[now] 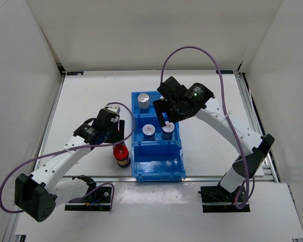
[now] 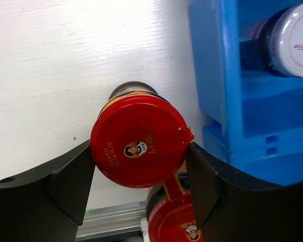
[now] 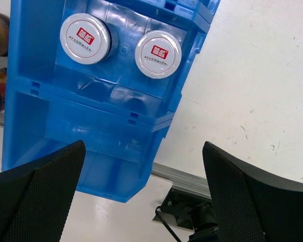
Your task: Organize the condiment bottles
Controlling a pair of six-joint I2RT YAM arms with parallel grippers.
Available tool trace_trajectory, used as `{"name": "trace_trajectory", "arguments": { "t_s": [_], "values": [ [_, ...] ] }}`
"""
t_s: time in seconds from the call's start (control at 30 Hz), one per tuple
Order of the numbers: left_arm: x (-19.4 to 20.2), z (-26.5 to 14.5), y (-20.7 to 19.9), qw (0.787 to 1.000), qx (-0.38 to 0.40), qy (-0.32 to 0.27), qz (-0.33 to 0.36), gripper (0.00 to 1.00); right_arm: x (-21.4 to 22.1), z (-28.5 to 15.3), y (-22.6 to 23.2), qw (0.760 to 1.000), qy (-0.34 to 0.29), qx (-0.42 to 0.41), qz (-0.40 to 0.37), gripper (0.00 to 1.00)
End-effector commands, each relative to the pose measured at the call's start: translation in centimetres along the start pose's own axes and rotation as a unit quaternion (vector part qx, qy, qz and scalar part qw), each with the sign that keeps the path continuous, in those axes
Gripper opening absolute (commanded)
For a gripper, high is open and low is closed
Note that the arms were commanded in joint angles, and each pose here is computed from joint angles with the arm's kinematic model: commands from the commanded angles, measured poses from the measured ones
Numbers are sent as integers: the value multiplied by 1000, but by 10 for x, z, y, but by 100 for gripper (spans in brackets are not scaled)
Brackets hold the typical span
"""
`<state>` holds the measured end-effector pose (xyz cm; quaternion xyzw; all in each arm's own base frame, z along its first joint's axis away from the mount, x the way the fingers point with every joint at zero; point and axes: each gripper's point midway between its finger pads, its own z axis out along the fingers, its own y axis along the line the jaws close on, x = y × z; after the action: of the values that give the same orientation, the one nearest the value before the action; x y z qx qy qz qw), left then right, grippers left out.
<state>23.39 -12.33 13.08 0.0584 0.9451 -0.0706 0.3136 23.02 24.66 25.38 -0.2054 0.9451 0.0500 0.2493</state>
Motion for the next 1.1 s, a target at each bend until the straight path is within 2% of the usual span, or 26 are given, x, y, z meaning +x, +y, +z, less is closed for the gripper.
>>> {"name": "trace_trajectory", "arguments": {
  "t_s": [0.0,0.27,0.4,0.5,0.6,0.73,0.9,1.07],
  "values": [
    [-32,-17,8,998,-25,-49,-1,11,-8,-6,-6,1000,-22,5,1,100],
    [-87,-53,11,991,-42,-129,10,11,-8,-2,-7,1000,-16,5,0,100],
    [-121,-83,4,984,-28,-177,10,11,-12,-4,-12,1000,-22,10,0,100],
    [-144,-118,-18,975,11,-215,49,11,-13,-1,-21,999,-21,25,13,100],
    [-140,-133,-42,974,52,-213,62,11,-14,0,-24,999,-21,27,17,100],
    [-133,-165,-88,965,150,-204,73,11,-10,2,-28,999,-16,32,20,100],
    [-105,-170,-107,968,183,-156,77,11,-4,1,-34,999,-12,36,23,100],
    [-78,-174,-124,959,233,-115,112,11,-1,-2,-42,999,-17,38,32,100]
  ]
}}
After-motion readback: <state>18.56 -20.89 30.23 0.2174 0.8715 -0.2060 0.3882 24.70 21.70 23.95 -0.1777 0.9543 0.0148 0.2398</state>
